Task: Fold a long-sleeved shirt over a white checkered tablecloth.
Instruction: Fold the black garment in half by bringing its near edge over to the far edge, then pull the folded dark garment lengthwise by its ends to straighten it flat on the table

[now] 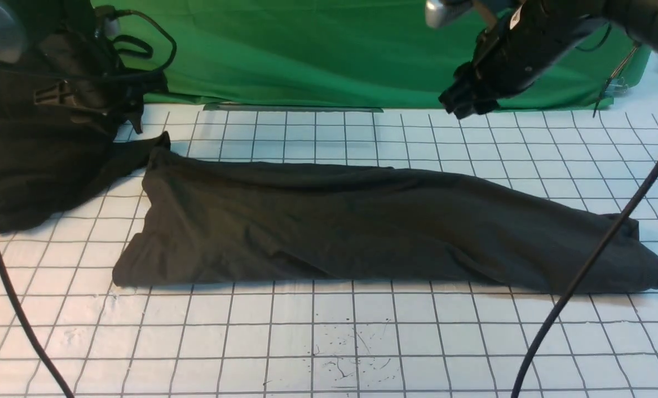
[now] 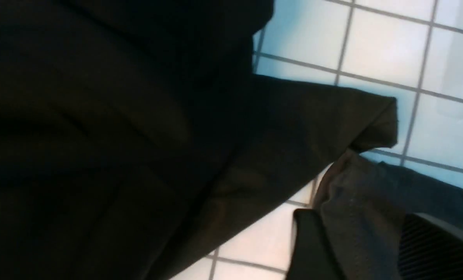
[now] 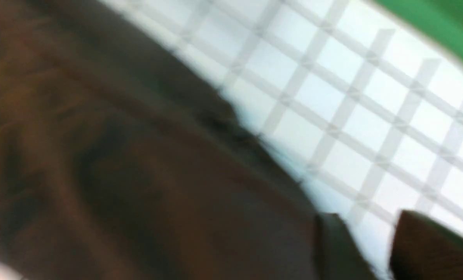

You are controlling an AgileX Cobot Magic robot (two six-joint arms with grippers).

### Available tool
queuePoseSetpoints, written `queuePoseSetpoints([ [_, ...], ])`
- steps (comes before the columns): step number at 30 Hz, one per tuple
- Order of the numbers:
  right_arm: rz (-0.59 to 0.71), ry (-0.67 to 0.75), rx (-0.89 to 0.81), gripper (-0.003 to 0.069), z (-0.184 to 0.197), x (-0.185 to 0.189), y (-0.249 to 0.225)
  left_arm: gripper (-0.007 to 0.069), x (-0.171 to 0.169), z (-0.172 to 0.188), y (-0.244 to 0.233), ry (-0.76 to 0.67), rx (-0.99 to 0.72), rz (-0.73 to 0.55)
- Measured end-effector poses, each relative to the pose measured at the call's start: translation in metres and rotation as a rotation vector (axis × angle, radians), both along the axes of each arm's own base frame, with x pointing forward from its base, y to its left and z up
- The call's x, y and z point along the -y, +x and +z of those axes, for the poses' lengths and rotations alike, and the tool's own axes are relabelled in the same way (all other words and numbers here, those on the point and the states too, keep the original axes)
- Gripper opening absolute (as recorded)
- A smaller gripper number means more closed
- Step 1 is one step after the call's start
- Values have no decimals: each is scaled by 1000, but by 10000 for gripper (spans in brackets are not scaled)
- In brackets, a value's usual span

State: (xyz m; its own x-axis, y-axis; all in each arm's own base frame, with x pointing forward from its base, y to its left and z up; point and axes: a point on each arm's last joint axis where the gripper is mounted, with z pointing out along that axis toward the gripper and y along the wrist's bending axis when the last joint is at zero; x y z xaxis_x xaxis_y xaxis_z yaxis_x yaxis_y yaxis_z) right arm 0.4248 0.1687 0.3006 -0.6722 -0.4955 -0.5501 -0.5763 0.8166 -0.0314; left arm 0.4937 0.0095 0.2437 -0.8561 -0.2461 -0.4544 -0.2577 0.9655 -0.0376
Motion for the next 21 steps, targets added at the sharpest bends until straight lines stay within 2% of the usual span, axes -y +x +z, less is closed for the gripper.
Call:
queuePoseSetpoints([
  [1,11,9,-17,98,-2,-1,-1,342,0,0,0,0,-2,1],
  [2,40,41,-95,44,-15,-7,-1,353,0,1,-2,-7,-25,3],
  [3,47,41,-108,41,-19,-9,-1,353,0,1,-2,-7,-25,3],
  [6,61,62,-220,11,-56,-18,5,291,8,2,-8,-61,-94,-69],
  [10,74,50,-263,9,-92,-28,13,102,29,0,-15,-126,-163,-194],
  [12,71,52,-245,8,-104,-32,18,33,41,0,-16,-127,-170,-241],
  [16,20,79,-141,8,-120,-35,34,0,73,1,-19,-122,-174,-323],
  [21,-15,-10,-59,13,-118,-14,50,-3,109,7,-27,-118,-167,-411],
])
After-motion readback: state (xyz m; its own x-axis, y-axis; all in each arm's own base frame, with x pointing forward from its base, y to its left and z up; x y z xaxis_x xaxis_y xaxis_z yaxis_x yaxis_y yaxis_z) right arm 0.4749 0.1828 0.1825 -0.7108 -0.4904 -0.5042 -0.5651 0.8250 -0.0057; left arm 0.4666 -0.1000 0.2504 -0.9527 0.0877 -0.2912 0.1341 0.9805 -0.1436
